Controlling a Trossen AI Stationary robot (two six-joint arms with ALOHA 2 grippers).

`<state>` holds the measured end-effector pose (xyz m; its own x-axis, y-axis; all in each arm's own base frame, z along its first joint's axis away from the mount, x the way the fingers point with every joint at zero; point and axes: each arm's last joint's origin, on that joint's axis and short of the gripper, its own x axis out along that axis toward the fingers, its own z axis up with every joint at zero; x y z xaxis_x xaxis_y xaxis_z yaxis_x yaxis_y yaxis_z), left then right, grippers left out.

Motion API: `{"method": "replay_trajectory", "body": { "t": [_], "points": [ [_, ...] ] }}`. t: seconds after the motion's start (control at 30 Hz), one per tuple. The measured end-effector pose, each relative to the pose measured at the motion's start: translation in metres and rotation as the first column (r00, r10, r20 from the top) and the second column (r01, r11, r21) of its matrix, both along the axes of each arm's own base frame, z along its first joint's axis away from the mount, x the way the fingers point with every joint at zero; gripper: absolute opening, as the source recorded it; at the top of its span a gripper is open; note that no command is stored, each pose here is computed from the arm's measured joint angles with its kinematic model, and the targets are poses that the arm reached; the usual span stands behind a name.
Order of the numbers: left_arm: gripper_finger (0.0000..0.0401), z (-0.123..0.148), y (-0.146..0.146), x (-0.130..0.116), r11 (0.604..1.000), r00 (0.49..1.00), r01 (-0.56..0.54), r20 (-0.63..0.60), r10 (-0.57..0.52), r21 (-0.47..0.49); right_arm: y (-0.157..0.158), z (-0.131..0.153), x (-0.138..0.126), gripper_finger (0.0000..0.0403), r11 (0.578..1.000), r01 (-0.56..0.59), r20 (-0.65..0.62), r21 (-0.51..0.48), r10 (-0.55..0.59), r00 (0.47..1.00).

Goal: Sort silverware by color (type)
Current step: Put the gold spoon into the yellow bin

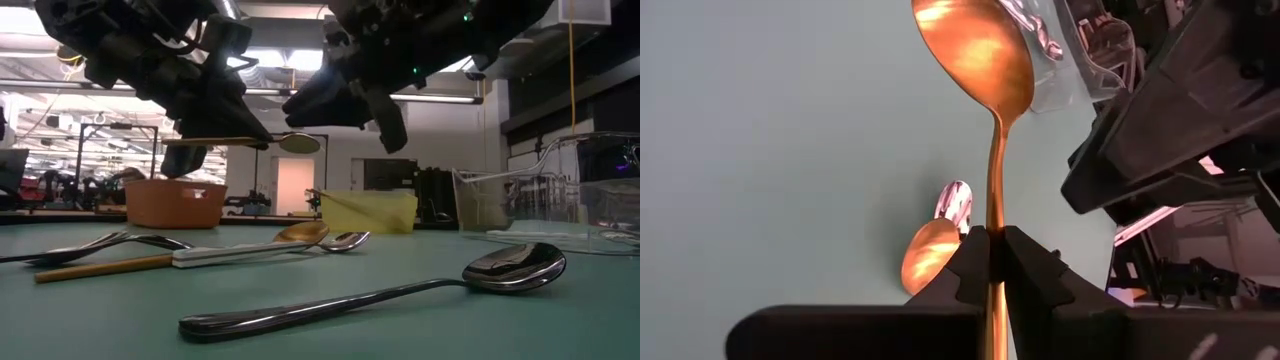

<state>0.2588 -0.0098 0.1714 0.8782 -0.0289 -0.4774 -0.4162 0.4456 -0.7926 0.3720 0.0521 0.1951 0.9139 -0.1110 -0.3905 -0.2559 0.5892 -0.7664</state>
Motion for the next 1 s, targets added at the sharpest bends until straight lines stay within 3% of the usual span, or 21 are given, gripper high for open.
{"method": "replay_trajectory", "body": {
  "t": [0.3,0.47,1.0],
  "points": [
    [0.0009,0.0004,-0.0007,0.0002,0.996,1.000,-0.022,0.000,0.022,-0.091,-0.0037,0.0017,0.0014,0.0094,1.000,0.002,0.020,0.004,-0.002,1.000],
    [0.0009,0.0048,-0.0017,0.0024,0.990,0.999,-0.006,0.047,0.013,-0.140,-0.0034,0.0022,0.0016,0.0094,0.999,-0.018,0.020,-0.043,0.019,1.000],
    [0.0009,0.0099,-0.0032,0.0045,0.974,0.995,0.021,0.095,0.001,-0.226,-0.0027,0.0028,0.0018,0.0094,0.995,-0.042,0.018,-0.095,0.044,0.999]
  ]
}}
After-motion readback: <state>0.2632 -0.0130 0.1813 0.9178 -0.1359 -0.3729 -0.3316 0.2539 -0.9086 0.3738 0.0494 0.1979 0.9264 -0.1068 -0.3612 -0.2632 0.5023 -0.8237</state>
